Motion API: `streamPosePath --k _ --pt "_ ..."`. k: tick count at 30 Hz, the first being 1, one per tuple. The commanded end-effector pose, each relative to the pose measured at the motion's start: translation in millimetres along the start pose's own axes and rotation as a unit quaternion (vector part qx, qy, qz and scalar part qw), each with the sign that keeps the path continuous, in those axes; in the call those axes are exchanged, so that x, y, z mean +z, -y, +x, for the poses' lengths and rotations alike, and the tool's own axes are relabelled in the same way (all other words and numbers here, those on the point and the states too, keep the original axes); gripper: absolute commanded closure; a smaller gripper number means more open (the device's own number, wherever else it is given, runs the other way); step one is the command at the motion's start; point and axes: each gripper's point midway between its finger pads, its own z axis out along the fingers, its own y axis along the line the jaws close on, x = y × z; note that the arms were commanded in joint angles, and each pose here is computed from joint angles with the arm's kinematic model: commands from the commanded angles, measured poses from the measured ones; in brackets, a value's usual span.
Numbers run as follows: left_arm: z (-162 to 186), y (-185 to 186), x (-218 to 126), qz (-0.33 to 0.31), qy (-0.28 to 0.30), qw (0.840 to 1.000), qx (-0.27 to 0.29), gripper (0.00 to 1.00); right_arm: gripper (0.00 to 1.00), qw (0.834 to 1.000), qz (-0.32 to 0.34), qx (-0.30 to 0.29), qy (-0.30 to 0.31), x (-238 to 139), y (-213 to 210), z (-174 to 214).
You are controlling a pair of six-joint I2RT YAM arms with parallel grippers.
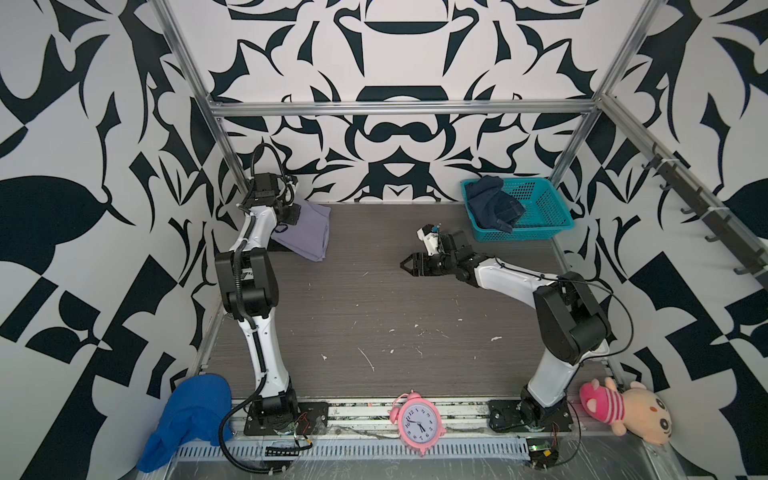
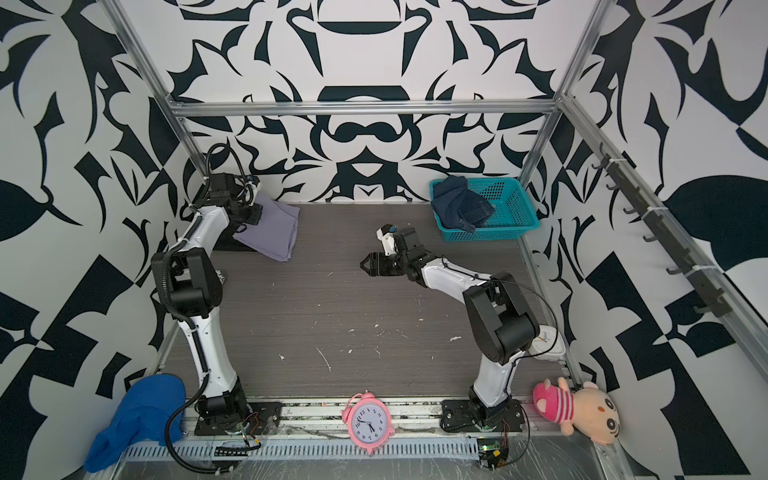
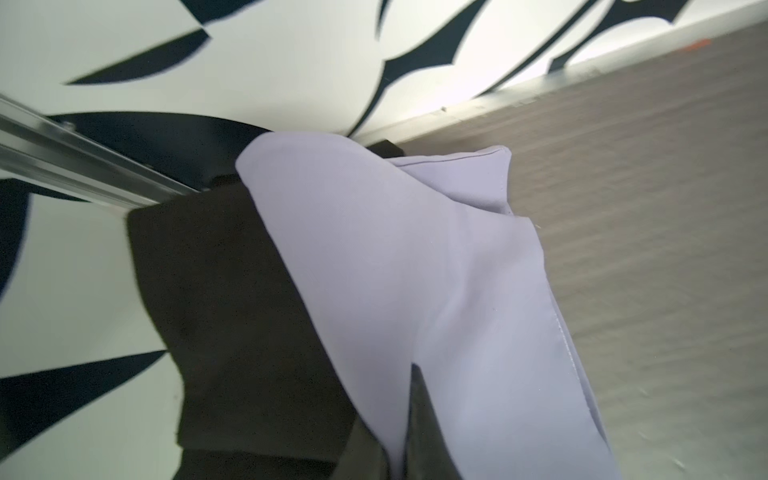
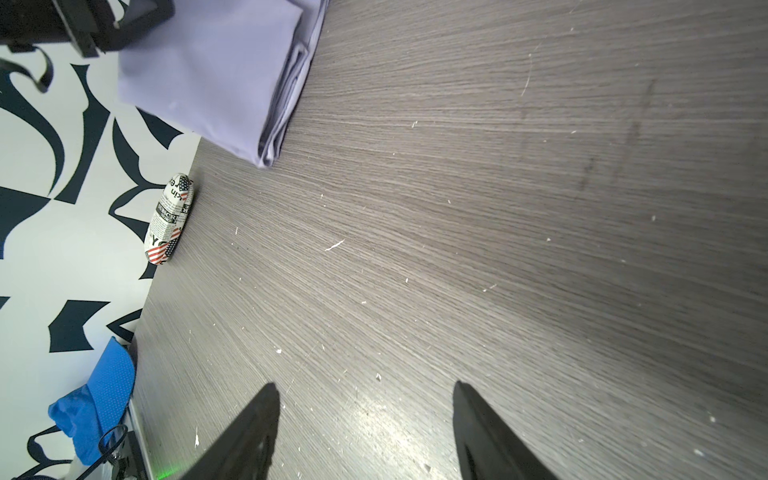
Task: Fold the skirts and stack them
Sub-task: 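Carry the skirt onto the black skirt with the left gripper while the right releases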
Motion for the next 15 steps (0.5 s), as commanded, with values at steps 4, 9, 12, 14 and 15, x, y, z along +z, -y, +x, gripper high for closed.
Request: streamPosePath --k 4,9,12,14,15 --pt "-33 -29 -7 -0.039 0.041 0.998 0.008 1.0 0.3 1.0 -0.01 -0.011 0.009 -6 -9 -5" --pt "-46 -43 -21 -0.041 0.058 0.997 0.012 1.0 0.31 1.0 -0.005 -0.01 0.007 -6 -8 -3" --pt "-48 -51 -24 -0.048 0.059 0.997 0.022 1.0 0.31 1.0 -0.004 -0.009 0.006 -6 -8 -3" --pt "-46 -56 -23 -0.049 0.052 0.997 0.03 1.0 0.31 1.0 -0.002 -0.007 0.005 -6 -7 -3" --pt "-44 -59 -21 -0.051 0.048 0.997 0.034 1.0 0.31 1.0 -0.002 -0.008 0.005 -7 -7 -3"
